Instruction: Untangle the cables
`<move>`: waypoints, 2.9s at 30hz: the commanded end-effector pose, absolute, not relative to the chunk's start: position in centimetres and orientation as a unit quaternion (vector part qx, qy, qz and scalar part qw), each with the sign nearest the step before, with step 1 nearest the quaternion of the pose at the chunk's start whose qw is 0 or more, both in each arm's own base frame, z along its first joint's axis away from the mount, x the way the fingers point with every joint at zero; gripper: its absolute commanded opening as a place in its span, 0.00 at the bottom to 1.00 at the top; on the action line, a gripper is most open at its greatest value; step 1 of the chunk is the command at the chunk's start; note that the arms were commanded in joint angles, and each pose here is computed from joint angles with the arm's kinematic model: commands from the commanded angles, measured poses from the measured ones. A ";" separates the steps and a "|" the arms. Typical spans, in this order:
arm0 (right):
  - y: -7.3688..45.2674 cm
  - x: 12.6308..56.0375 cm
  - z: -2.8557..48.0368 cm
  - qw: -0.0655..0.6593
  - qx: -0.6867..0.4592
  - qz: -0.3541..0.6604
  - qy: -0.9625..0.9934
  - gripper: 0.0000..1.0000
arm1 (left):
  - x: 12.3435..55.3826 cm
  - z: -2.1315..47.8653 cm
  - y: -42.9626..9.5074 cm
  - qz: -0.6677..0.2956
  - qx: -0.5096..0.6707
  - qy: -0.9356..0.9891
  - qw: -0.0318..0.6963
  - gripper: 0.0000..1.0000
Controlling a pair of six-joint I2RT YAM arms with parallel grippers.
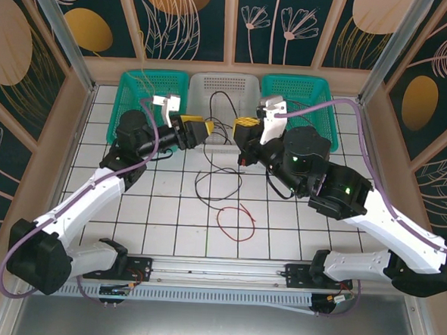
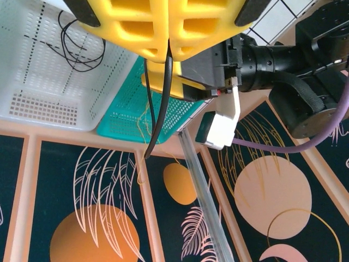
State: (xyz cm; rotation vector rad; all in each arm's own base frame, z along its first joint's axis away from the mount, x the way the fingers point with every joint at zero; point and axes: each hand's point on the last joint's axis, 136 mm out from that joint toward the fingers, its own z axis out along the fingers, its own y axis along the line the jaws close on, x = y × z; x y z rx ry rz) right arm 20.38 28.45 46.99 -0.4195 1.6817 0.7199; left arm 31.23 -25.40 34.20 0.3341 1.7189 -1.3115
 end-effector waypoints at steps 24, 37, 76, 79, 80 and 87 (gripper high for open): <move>25.2 19.9 51.0 0.610 -0.131 0.383 0.681 0.00 | 30.7 34.1 -27.5 -0.564 0.206 0.652 0.463 0.71; 23.8 19.3 54.7 0.613 -0.134 0.431 0.648 0.00 | 31.4 33.7 -30.5 -0.538 0.272 0.638 0.480 0.74; 6.3 32.4 39.4 0.562 0.108 0.254 0.780 0.00 | 29.1 40.8 -19.7 -0.477 0.128 0.653 0.574 0.00; 8.4 32.1 39.2 0.543 0.073 0.290 0.785 0.07 | 29.9 40.5 -20.0 -0.472 0.126 0.669 0.560 0.00; 8.9 31.9 39.1 0.539 0.065 0.295 0.787 0.17 | 30.2 41.3 -20.0 -0.471 0.125 0.670 0.560 0.00; 8.7 31.3 37.9 0.530 0.081 0.254 0.805 0.61 | 35.5 39.5 -17.4 -0.400 -0.023 0.745 0.534 0.00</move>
